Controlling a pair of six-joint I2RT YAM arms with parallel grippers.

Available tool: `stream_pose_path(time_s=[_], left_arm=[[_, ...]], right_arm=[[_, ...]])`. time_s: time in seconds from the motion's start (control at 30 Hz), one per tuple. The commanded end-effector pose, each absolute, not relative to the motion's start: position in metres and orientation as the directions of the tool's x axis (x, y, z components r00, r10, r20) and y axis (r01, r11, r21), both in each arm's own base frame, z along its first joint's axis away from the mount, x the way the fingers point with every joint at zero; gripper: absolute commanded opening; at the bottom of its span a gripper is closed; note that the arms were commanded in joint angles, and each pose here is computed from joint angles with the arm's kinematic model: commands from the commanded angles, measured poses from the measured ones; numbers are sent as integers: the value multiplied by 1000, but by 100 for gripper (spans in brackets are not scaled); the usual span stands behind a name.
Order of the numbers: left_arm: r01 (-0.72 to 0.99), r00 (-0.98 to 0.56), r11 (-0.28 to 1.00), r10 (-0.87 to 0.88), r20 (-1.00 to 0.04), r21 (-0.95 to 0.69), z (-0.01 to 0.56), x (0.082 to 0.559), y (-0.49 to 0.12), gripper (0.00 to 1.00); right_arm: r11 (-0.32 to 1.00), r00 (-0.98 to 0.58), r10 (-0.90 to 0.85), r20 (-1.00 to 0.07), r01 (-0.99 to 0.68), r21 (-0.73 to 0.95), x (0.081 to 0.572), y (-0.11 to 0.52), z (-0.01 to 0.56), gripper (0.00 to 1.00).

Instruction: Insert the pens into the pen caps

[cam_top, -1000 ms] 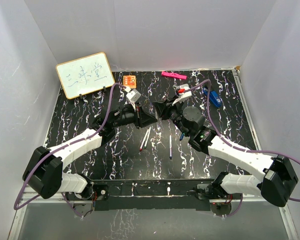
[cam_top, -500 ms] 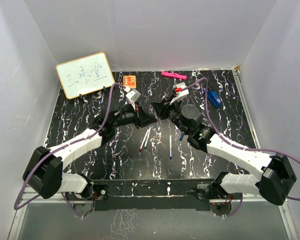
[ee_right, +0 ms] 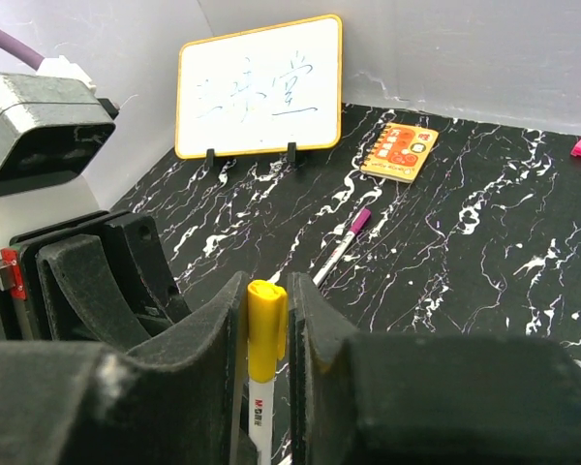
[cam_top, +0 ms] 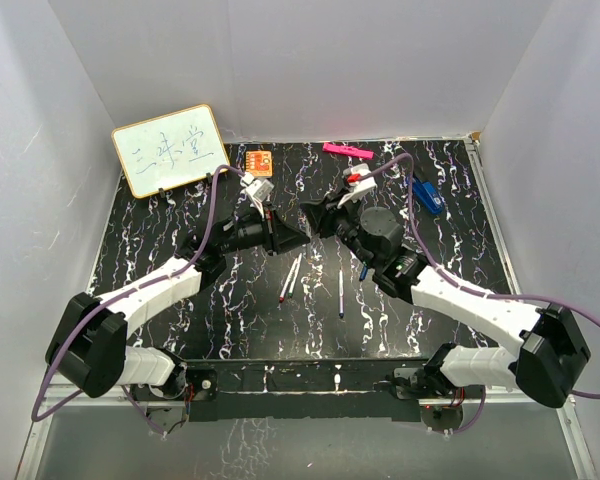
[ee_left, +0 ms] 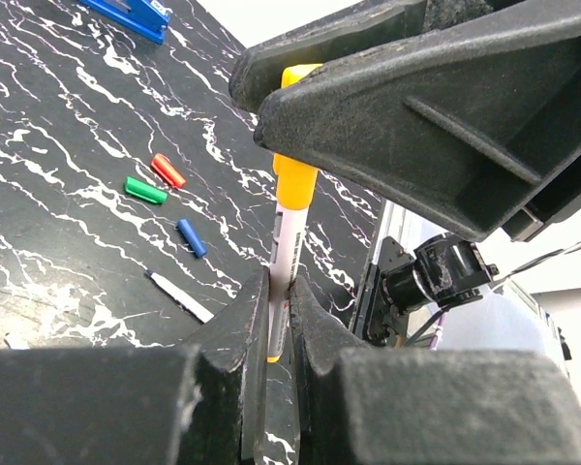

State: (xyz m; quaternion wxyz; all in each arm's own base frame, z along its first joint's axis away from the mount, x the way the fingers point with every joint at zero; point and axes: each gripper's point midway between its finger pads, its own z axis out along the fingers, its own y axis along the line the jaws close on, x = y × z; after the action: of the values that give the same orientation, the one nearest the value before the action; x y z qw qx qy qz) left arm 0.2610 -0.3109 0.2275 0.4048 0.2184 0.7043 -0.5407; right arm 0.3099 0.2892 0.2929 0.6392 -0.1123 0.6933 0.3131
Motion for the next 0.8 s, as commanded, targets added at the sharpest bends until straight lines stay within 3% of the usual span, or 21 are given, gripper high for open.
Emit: stream_pose_path(time_s=[0.0, 0.07, 0.17, 0.4, 0.5, 0.57, 0.77], left_arm=[[792, -442, 368, -203, -874, -487, 269, 282, -300, 0], [775, -460, 399, -177, -870, -490, 259, 284, -298, 0], [740, -489, 454, -142, -861, -496, 243, 289, -294, 0], [584, -574, 673, -53, -817, -454, 186, 314, -271, 0], [491, -613, 774, -20, -790, -401, 162, 335, -260, 0], [427, -639, 828, -10, -769, -365, 149, 348, -253, 0], [277, -714, 933, 41, -699, -229, 111, 383, -237, 0]], right_arm=[[809, -139, 201, -970, -535, 244, 317, 291, 295, 26], [818, -94, 218, -971, -525, 235, 323, 289, 310, 46], [844, -20, 252, -968, -485, 230, 330, 279, 335, 63], [883, 128, 324, -937, -397, 251, 323, 239, 381, 71], [907, 127, 312, -941, -335, 255, 323, 224, 378, 90], [919, 107, 298, -949, -301, 255, 324, 218, 369, 96], [929, 57, 292, -955, -256, 269, 321, 209, 344, 98]])
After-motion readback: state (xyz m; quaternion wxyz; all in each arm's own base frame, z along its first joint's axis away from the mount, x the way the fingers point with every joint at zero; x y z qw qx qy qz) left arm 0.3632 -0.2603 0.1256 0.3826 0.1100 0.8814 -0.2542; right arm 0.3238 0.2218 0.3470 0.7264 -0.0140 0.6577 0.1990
